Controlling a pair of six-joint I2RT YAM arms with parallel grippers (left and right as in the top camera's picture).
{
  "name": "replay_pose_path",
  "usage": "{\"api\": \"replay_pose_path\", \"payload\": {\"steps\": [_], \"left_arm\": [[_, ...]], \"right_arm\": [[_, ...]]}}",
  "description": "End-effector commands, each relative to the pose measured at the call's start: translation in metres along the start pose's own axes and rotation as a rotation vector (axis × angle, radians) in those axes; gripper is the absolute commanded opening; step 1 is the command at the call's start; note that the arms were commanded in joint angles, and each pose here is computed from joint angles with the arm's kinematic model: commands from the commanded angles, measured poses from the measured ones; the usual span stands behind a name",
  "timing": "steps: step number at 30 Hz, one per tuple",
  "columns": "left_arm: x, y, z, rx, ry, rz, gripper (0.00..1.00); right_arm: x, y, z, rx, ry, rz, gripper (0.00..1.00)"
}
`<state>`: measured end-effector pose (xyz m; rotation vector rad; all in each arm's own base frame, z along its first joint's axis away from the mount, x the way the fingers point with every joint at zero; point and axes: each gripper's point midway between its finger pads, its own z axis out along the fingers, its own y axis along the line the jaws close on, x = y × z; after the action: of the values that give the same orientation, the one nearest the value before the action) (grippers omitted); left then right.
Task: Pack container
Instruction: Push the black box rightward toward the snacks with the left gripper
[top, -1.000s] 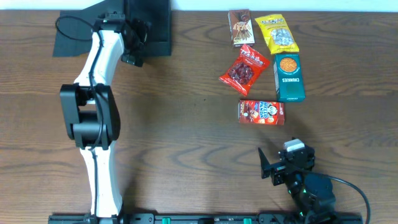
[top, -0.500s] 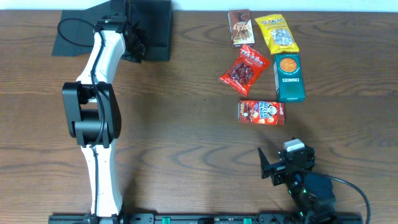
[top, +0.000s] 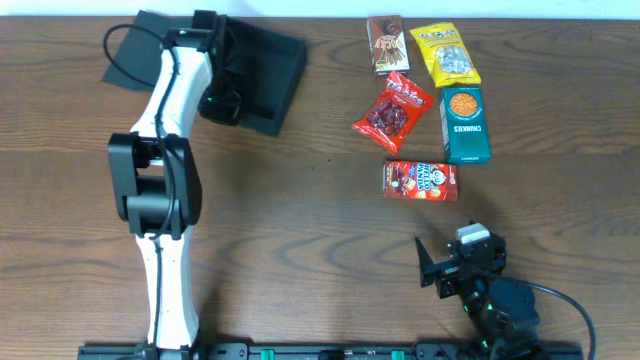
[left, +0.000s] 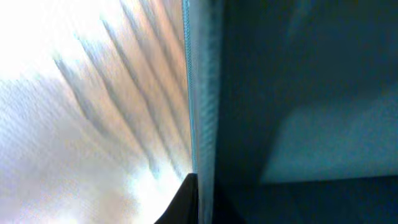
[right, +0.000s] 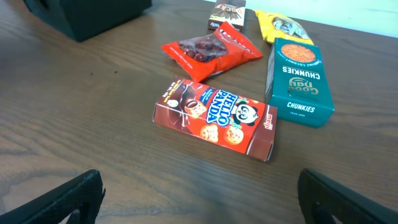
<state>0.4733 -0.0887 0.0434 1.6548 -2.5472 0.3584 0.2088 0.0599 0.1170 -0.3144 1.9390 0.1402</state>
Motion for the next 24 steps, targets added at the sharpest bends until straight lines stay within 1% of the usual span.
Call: {"api": "replay_pose_path", "payload": {"steps": [1, 6, 11, 15, 18, 20, 24], "left_arm": [[0.033, 0.005, 0.012, -0.044, 0.067, 0.113, 0.06], [0.056, 0.024, 0.007, -0.142, 0.049, 0.261, 0.05], [0.06, 0.06, -0.003, -0.345, -0.046, 0.432, 0.06], [0.044, 0.085, -0.018, -0.537, -0.187, 0.552, 0.06], [0.03, 0.096, -0.033, -0.653, -0.289, 0.61, 0.06], [0.022, 0.101, -0.041, -0.705, -0.339, 0.63, 0.06], [0.012, 0.098, -0.048, -0.744, -0.387, 0.697, 0.06]], "right_arm": [[0.004, -0.001, 0.001, 0.004, 0.009, 0.0, 0.99], [0.004, -0.001, 0.001, 0.004, 0.008, 0.0, 0.99], [0.004, -0.001, 0.001, 0.004, 0.009, 0.0, 0.99], [0.004, -0.001, 0.001, 0.004, 0.009, 0.0, 0.99], [0.004, -0.001, 0.001, 0.004, 0.009, 0.0, 0.99], [0.004, -0.001, 0.001, 0.004, 0.009, 0.0, 0.99], [0.004, -0.001, 0.001, 0.004, 0.009, 0.0, 0.99]]}}
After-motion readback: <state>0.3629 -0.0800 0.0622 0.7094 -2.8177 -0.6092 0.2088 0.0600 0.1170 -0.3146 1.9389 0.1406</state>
